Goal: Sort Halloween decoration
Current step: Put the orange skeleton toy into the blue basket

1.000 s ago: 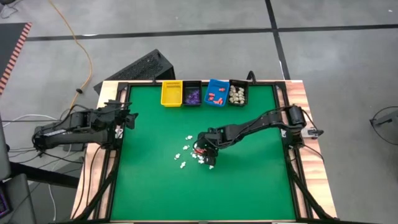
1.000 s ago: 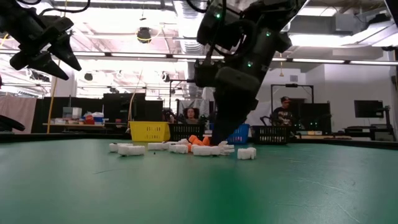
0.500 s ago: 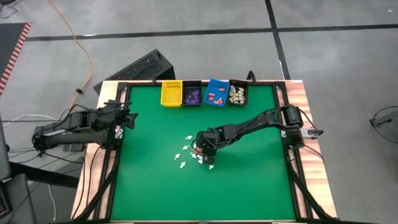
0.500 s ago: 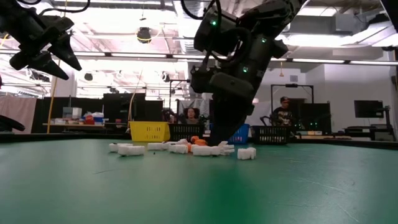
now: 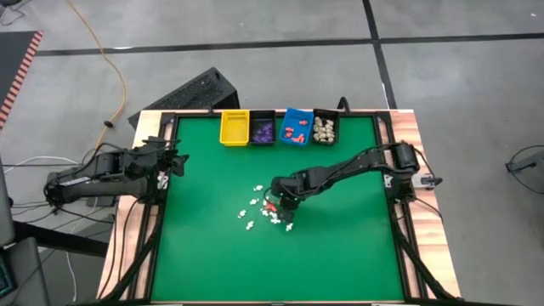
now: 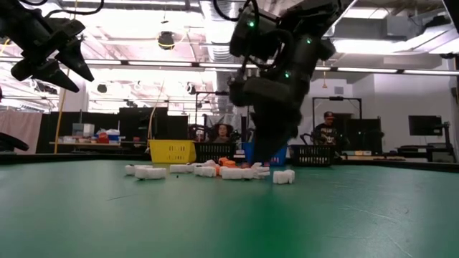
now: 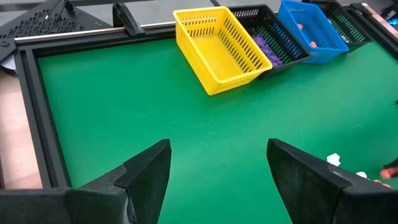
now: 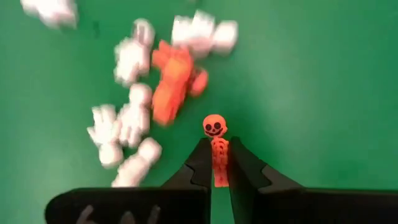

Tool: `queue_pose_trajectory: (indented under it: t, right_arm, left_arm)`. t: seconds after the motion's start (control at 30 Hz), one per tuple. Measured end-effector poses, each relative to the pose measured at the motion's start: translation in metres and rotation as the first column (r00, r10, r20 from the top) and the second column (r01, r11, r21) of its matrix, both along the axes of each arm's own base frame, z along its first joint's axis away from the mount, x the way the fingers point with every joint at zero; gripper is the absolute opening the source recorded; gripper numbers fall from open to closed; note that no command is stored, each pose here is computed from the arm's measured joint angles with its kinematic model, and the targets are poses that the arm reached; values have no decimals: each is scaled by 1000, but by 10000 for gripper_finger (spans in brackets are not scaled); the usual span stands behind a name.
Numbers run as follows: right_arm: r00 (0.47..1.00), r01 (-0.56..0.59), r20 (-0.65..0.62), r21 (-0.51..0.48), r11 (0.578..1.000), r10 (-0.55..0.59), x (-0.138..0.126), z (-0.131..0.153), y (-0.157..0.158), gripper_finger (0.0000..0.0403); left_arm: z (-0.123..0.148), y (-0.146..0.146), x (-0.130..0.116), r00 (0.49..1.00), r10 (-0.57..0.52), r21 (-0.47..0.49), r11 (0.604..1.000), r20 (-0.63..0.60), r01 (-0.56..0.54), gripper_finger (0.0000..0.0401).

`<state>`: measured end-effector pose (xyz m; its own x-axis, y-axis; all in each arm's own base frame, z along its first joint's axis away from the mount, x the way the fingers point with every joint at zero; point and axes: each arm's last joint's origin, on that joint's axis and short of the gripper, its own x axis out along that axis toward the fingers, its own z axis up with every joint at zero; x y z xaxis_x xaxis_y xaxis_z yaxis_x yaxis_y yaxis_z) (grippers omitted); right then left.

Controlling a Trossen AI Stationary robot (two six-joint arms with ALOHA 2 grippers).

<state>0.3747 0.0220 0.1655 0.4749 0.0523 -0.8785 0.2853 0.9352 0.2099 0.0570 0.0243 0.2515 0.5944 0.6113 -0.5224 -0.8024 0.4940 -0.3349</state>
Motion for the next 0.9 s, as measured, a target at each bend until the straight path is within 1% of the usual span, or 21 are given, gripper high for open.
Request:
queue_pose_trajectory:
  t: [0.2,0.33,0.43,0.57,0.67,0.8,0.9]
  right_arm:
    - [991,121,58,-51,991,-118,-4,38,-34,47]
    - [969,232,107,-102,967,-221,-9,57,-63,46]
    - [938,333,152,-140,932,-313,-13,70,-90,46]
    - [888,453,177,-173,875,-425,-21,78,-128,46]
    - [843,533,193,-165,830,-502,-30,81,-156,55]
    - [770,638,145,-141,757,-621,-46,76,-187,92]
    - [748,663,119,-115,740,-653,-57,75,-203,132]
  left_arm:
    - [0,0,0,1000,1,1,1000,0,-1,256]
    - [0,0,0,1000,1,1,1000,0,-1,256]
    - [0,0,0,1000,1,1,1000,0,-1,256]
    - [0,0,0,1000,3,0,1000,1,-3,256]
    - [0,0,0,1000,7,-4,1000,5,-7,256]
    - [0,0,0,1000,7,-4,1000,5,-7,256]
    - [0,0,0,1000,8,-4,1000,5,-8,256]
